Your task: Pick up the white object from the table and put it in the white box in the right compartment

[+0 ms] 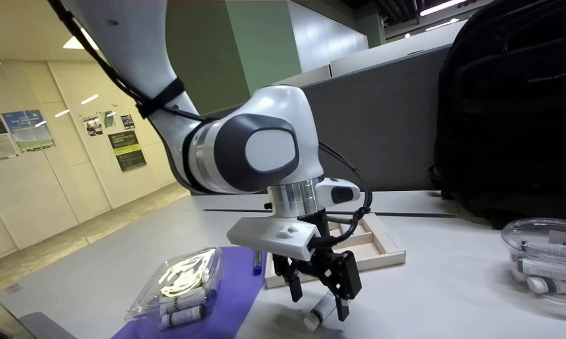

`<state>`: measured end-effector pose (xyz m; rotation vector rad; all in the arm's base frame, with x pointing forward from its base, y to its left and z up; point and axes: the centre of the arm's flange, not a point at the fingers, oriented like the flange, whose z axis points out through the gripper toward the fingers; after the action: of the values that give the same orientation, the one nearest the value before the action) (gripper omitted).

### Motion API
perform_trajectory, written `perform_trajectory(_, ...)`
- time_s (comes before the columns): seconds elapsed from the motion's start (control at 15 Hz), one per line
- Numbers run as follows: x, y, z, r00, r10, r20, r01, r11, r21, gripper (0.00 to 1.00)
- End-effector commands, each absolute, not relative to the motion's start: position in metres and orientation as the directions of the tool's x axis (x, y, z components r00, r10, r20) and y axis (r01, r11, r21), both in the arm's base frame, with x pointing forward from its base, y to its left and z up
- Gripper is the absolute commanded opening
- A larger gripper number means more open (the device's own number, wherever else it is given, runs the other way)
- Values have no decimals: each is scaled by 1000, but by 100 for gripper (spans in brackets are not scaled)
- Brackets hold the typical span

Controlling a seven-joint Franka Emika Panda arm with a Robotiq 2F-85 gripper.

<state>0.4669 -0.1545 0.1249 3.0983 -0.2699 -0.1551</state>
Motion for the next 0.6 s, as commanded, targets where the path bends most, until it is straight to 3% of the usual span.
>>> perform_trajectory(0.0, 483, -163, 120, 982, -151, -118, -151, -988, 2, 67)
perform_trajectory(0.53, 489, -165, 119, 986, -123, -110, -122, -992, 15, 11)
